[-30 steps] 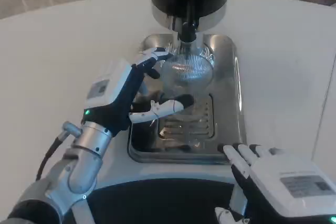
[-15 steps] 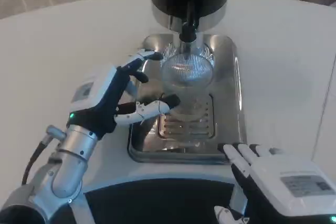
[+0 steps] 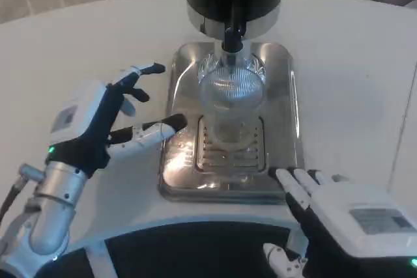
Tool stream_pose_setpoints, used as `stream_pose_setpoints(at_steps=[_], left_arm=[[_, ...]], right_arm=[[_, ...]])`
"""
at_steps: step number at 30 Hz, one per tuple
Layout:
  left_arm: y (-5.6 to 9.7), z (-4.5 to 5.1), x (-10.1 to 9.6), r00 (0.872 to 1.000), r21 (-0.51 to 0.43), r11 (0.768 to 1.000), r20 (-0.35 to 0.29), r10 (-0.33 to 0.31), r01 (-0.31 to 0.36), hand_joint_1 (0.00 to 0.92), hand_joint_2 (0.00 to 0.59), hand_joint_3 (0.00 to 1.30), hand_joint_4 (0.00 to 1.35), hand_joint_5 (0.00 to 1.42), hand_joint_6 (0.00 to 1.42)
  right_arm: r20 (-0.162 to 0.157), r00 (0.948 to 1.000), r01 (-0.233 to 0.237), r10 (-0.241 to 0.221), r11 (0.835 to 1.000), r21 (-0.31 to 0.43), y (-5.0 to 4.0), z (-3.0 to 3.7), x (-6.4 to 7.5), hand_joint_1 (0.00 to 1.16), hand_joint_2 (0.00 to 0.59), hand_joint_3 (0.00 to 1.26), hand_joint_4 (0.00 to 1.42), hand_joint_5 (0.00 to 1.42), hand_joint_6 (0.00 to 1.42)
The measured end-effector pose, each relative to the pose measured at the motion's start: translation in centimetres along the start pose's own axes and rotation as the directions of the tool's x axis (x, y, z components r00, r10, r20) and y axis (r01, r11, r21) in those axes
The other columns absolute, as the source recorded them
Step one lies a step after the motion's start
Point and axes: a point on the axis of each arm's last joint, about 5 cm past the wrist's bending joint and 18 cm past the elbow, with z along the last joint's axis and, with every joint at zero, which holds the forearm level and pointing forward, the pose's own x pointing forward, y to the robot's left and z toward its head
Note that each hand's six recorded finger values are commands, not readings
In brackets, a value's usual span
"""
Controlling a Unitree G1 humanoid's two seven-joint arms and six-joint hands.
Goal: Grasp the cup under the faucet to collect the drink, then remove the cup.
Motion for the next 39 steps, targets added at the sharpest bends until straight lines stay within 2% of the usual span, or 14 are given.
stream_pose_setpoints(at_steps=[7, 10, 15, 18, 20, 25, 26, 28, 29, 31, 33, 36, 39], left_arm=[[0.7, -1.0, -2.4, 1.0, 0.031, 0.999, -0.002, -0.017, 0.017, 0.175, 0.07, 0.29, 0.2, 0.29, 0.31], [1.1, -1.27, -3.4, 1.0, 0.046, 0.999, 0.002, -0.023, 0.023, 0.18, 0.074, 0.25, 0.16, 0.25, 0.29], [1.5, -1.47, -4.7, 0.998, 0.088, 0.994, 0.021, -0.064, 0.062, 0.176, 0.071, 0.13, 0.02, 0.1, 0.17], [1.7, -1.37, -5.4, 0.993, 0.124, 0.987, 0.05, -0.105, 0.099, 0.168, 0.073, 0.08, 0.0, 0.03, 0.11], [1.6, -1.3, -5.7, 0.992, 0.131, 0.985, 0.054, -0.116, 0.109, 0.163, 0.073, 0.07, 0.0, 0.01, 0.09], [1.5, -0.97, -6.1, 0.986, 0.136, 0.981, 0.067, -0.151, 0.141, 0.158, 0.069, 0.06, 0.0, 0.0, 0.07], [1.5, -0.92, -6.2, 0.984, 0.138, 0.979, 0.067, -0.162, 0.152, 0.158, 0.069, 0.05, 0.0, 0.0, 0.07], [1.4, -0.83, -6.5, 0.982, 0.139, 0.976, 0.067, -0.178, 0.168, 0.157, 0.069, 0.05, 0.0, 0.0, 0.07], [1.4, -0.78, -6.6, 0.979, 0.139, 0.973, 0.066, -0.194, 0.183, 0.157, 0.069, 0.05, 0.0, 0.0, 0.06], [1.3, -0.73, -6.8, 0.976, 0.141, 0.97, 0.061, -0.207, 0.197, 0.157, 0.069, 0.04, 0.0, 0.0, 0.06], [1.2, -0.63, -6.9, 0.973, 0.143, 0.967, 0.06, -0.221, 0.211, 0.154, 0.068, 0.04, 0.0, 0.0, 0.06], [1.2, -0.51, -7.1, 0.97, 0.144, 0.963, 0.057, -0.236, 0.226, 0.15, 0.067, 0.04, 0.0, 0.0, 0.06], [1.1, -0.31, -7.1, 0.966, 0.147, 0.96, 0.063, -0.251, 0.24, 0.147, 0.066, 0.04, 0.0, 0.0, 0.06]], right_arm=[[0.017, 0.9971, 0.072, -0.074, 0.993, 0.092, -0.96, -0.4, 0.5, 0.1, 0.535, 0.0, 0.0, 0.0, 0.0], [0.025, 0.9929, 0.112, -0.116, 0.984, 0.14, -1.52, -0.57, 0.8, 0.1, 0.541, 0.0, 0.0, 0.0, 0.0], [0.046, 0.9817, 0.17, -0.185, 0.96, 0.224, -2.45, -0.73, 1.2, 0.1, 0.558, 0.0, 0.0, 0.0, 0.0], [0.045, 0.9691, 0.219, -0.243, 0.929, 0.297, -3.06, -0.94, 1.7, 0.1, 0.559, 0.0, 0.0, 0.0, 0.0], [0.042, 0.9641, 0.233, -0.262, 0.913, 0.334, -3.25, -1.04, 2.0, 0.1, 0.561, 0.0, 0.0, 0.0, 0.0], [0.044, 0.9508, 0.255, -0.307, 0.855, 0.451, -3.5, -1.29, 3.2, 0.09, 0.578, 0.0, 0.0, 0.0, 0.0], [0.049, 0.945, 0.261, -0.323, 0.837, 0.481, -3.5, -1.3, 3.5, 0.09, 0.581, 0.0, 0.0, 0.0, 0.0], [0.064, 0.9362, 0.265, -0.346, 0.813, 0.518, -3.53, -1.23, 3.9, 0.09, 0.585, 0.0, 0.0, 0.0, 0.0], [0.072, 0.9297, 0.265, -0.361, 0.793, 0.549, -3.56, -1.17, 4.3, 0.09, 0.586, 0.0, 0.0, 0.0, 0.0], [0.083, 0.9262, 0.255, -0.368, 0.775, 0.578, -3.52, -1.12, 4.6, 0.09, 0.586, 0.0, 0.0, 0.0, 0.0], [0.087, 0.9253, 0.241, -0.369, 0.75, 0.615, -3.42, -1.06, 5.2, 0.09, 0.586, 0.0, 0.0, 0.0, 0.0], [0.089, 0.9229, 0.231, -0.374, 0.724, 0.65, -3.45, -0.91, 5.7, 0.09, 0.586, 0.0, 0.0, 0.0, 0.0], [0.108, 0.9152, 0.216, -0.388, 0.699, 0.682, -3.94, -0.57, 6.6, 0.09, 0.586, 0.0, 0.0, 0.0, 0.0]])
